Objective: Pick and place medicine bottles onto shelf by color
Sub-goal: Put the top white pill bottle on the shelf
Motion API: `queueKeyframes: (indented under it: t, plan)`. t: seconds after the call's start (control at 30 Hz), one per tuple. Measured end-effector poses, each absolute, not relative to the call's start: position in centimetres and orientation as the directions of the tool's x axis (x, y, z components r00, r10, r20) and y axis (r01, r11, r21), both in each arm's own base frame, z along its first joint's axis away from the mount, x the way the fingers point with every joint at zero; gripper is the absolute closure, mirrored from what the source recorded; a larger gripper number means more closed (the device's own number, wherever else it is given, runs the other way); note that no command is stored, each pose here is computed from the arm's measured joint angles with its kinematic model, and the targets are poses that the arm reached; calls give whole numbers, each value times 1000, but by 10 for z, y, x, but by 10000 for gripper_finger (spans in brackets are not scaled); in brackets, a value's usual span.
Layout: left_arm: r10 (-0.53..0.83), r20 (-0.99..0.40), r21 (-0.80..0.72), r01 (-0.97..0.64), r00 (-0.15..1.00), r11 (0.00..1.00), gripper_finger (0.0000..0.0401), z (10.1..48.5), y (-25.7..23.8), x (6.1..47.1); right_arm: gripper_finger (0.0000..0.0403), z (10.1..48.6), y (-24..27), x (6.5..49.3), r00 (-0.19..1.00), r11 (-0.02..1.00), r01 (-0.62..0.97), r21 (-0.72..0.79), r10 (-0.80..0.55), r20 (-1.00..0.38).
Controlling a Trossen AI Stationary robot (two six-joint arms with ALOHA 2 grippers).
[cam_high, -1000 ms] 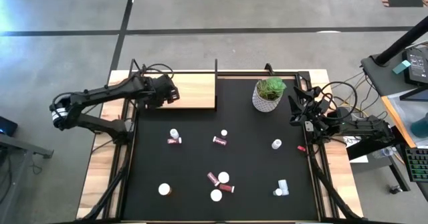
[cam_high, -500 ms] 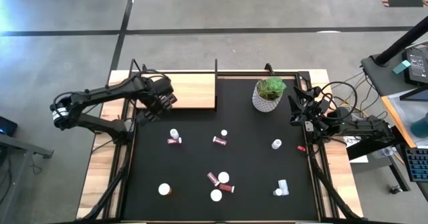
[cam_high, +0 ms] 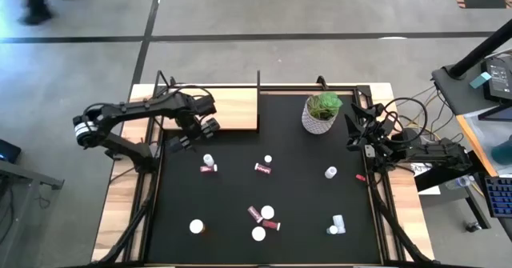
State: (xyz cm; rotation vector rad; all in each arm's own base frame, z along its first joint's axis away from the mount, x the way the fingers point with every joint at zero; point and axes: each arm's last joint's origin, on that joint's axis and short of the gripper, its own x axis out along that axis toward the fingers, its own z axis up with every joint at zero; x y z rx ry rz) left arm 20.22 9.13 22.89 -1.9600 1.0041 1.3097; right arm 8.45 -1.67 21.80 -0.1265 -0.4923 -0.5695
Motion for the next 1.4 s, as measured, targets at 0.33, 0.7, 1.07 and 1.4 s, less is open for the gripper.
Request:
queueKeyframes:
  t: [0.33, 0.7, 1.07, 1.4]
  plan:
    - [-343, -916, 10, -842, 209, -540, 198, 216, 92, 211, 188, 218, -17, 84, 730, 838, 545, 19, -486, 481]
    - [-382, -906, 39, -864, 181, -501, 198, 204, 86, 222, 188, 218, -17, 84, 730, 838, 546, 19, -486, 480]
    - [-407, -901, 75, -869, 151, -488, 198, 193, 84, 230, 188, 218, -17, 84, 730, 838, 545, 19, -486, 480]
    - [-413, -898, 75, -872, 151, -484, 198, 184, 84, 232, 188, 218, -17, 84, 730, 838, 545, 19, -486, 480]
